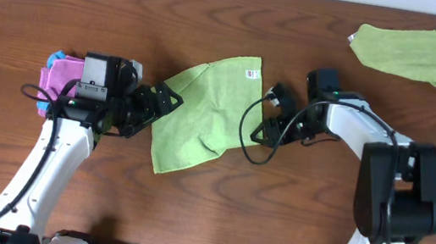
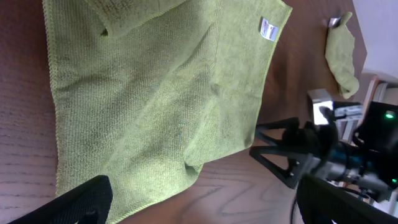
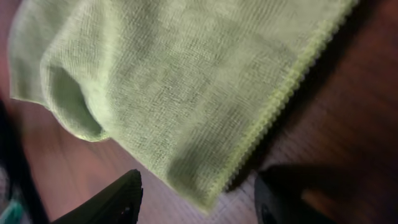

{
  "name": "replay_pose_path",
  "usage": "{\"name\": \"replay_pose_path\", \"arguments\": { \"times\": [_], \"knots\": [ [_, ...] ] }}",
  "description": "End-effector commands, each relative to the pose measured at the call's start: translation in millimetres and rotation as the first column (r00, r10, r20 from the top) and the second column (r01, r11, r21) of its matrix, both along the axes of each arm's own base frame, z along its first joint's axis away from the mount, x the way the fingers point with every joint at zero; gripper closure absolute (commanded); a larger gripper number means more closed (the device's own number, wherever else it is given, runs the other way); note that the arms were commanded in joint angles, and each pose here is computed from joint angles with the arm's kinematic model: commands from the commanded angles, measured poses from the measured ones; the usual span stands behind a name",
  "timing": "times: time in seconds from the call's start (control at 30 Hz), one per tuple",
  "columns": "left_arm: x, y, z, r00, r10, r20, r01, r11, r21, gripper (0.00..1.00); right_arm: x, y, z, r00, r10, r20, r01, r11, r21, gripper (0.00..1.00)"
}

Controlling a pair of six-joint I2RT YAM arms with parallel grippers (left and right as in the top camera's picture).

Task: Fold the cloth

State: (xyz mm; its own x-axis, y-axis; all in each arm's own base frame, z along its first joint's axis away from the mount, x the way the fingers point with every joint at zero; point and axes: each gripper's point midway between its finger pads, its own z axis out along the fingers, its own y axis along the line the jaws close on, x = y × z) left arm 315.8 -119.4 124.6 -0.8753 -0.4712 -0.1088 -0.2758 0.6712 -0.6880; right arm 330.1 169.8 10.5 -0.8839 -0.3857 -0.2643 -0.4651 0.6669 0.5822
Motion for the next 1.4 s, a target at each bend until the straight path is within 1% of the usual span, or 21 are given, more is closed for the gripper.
{"name": "replay_pose_path", "arguments": {
  "times": [0.0, 0.07, 0.13, 0.37, 0.57, 0.63, 0.77, 0.9, 1.1, 1.2, 1.37],
  "knots": [
    [5.1, 0.9, 5.3, 1.0, 0.012, 0.006, -0.012, 1.0, -0.01, 0.04, -6.3, 3.3, -12.6, 0.999, 0.007, -0.035, -0.007, 1.0, -0.017, 0.42],
    [5.7, 0.8, 5.7, 1.0, 0.012, 0.009, -0.012, 1.0, -0.01, 0.04, -4.5, 5.2, -13.1, 0.999, 0.0, -0.033, -0.001, 1.0, -0.013, 0.43],
    [6.4, 0.8, 6.2, 1.0, 0.012, 0.014, -0.012, 1.0, -0.011, 0.04, -3.0, 7.5, -12.1, 0.999, -0.008, -0.034, 0.008, 1.0, -0.004, 0.5],
    [13.9, 1.2, 10.4, 0.999, 0.027, 0.044, -0.026, 1.0, -0.015, 0.03, -9.3, 17.6, -9.7, 0.996, -0.033, -0.087, 0.034, 0.999, 0.01, 0.67],
    [18.7, 6.6, 9.0, 0.997, 0.049, 0.059, -0.05, 0.999, 0.014, 0.02, -18.5, 16.7, -9.0, 0.98, -0.089, -0.176, 0.088, 0.996, -0.01, 0.93],
    [19.8, 9.4, 7.2, 0.997, 0.059, 0.059, -0.061, 0.998, 0.03, 0.02, -22.8, 15.7, -6.5, 0.974, -0.1, -0.204, 0.098, 0.995, -0.019, 0.98],
    [22.2, 15.0, 1.6, 0.995, 0.079, 0.055, -0.083, 0.995, 0.063, 0.04, -23.6, 15.6, 8.8, 0.966, -0.138, -0.217, 0.136, 0.99, -0.023, 0.99],
    [23.0, 16.4, -10.0, 0.996, 0.084, 0.023, -0.085, 0.993, 0.075, 0.04, -17.1, 17.1, 37.7, 0.972, -0.168, -0.166, 0.17, 0.985, -0.001, 0.99],
    [24.9, 13.3, -36.3, 0.996, 0.074, -0.05, -0.071, 0.995, 0.071, 0.05, -10.5, 17.0, 89.2, 0.961, -0.257, -0.099, 0.261, 0.964, 0.038, 0.99],
    [31.8, 9.7, -39.1, 0.997, 0.064, -0.037, -0.062, 0.997, 0.051, 0.05, -11.9, 15.6, 103.8, 0.946, -0.306, -0.108, 0.312, 0.949, 0.041, 0.99],
    [38.8, 8.9, -35.9, 0.997, 0.07, -0.008, -0.07, 0.997, 0.042, 0.05, -19.2, 9.4, 103.9, 0.909, -0.38, -0.171, 0.384, 0.923, -0.015, 0.99]
  ]
}}
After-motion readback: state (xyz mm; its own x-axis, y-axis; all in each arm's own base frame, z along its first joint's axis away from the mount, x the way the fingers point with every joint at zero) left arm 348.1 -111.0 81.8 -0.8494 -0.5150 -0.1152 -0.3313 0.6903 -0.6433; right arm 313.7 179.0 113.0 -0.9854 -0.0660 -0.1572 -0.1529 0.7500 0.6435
